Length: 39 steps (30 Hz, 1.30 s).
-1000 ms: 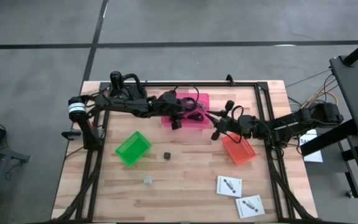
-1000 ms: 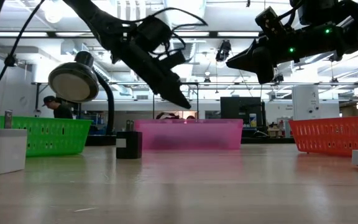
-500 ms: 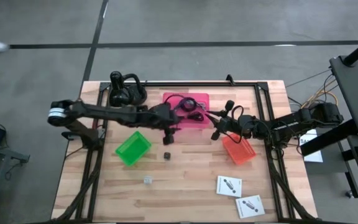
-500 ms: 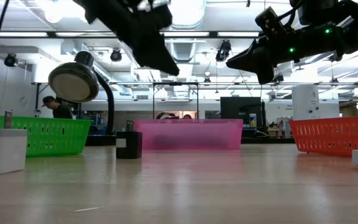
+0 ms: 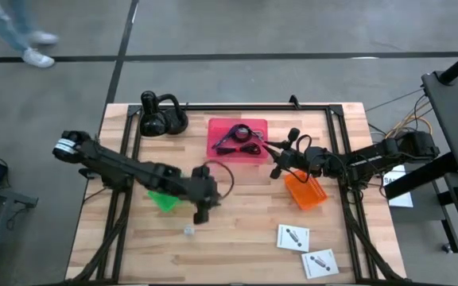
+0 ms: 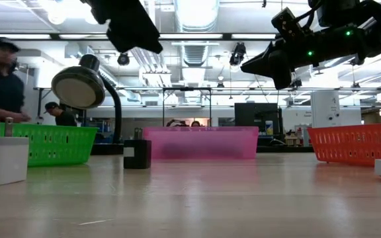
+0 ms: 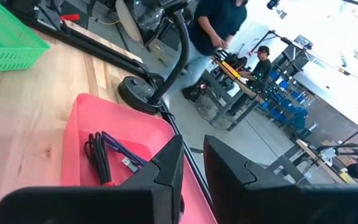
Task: Pick and place items into bin
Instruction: Put the white charger adapter into the green bin
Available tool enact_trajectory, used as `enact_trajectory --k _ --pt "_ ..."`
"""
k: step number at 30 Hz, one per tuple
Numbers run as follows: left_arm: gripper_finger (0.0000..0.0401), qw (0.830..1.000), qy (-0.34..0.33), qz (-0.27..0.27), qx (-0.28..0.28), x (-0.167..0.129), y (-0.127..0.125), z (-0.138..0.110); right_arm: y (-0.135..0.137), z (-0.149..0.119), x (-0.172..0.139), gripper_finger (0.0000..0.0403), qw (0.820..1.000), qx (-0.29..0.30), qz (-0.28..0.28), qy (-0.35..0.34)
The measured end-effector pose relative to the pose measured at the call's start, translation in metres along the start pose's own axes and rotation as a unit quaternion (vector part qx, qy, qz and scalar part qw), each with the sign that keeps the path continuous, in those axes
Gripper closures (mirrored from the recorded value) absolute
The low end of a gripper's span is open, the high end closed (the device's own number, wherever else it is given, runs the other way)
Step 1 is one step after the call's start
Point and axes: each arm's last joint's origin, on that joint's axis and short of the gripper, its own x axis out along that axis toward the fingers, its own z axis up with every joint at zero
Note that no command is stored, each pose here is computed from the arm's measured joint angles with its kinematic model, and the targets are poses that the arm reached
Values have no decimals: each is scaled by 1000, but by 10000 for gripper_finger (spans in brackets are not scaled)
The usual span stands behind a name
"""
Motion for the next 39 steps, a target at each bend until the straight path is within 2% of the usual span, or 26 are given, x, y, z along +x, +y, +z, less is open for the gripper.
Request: enact_trajectory --k 7,12,15,17,21,29,39 --pt "268 998 39 7 -58 25 -8 -14 0 0 0 351 1000 3 0 0" --pt "214 995 58 5 -85 34 -9 -19 0 0 0 351 1000 4 0 0" --pt "177 993 84 -24 -83 35 -11 -21 0 0 0 351 1000 4 0 -1" --pt "167 992 91 -36 -85 33 -14 -21 0 0 0 351 1000 4 0 -1" --pt "171 990 113 -38 -74 28 -24 -25 0 0 0 351 1000 4 0 -1" --pt "193 978 158 -27 -136 18 -42 -34 0 0 0 351 1000 7 -1 -1" --pt "196 958 205 1 -202 7 -64 -41 0 0 0 351 1000 8 -1 -1"
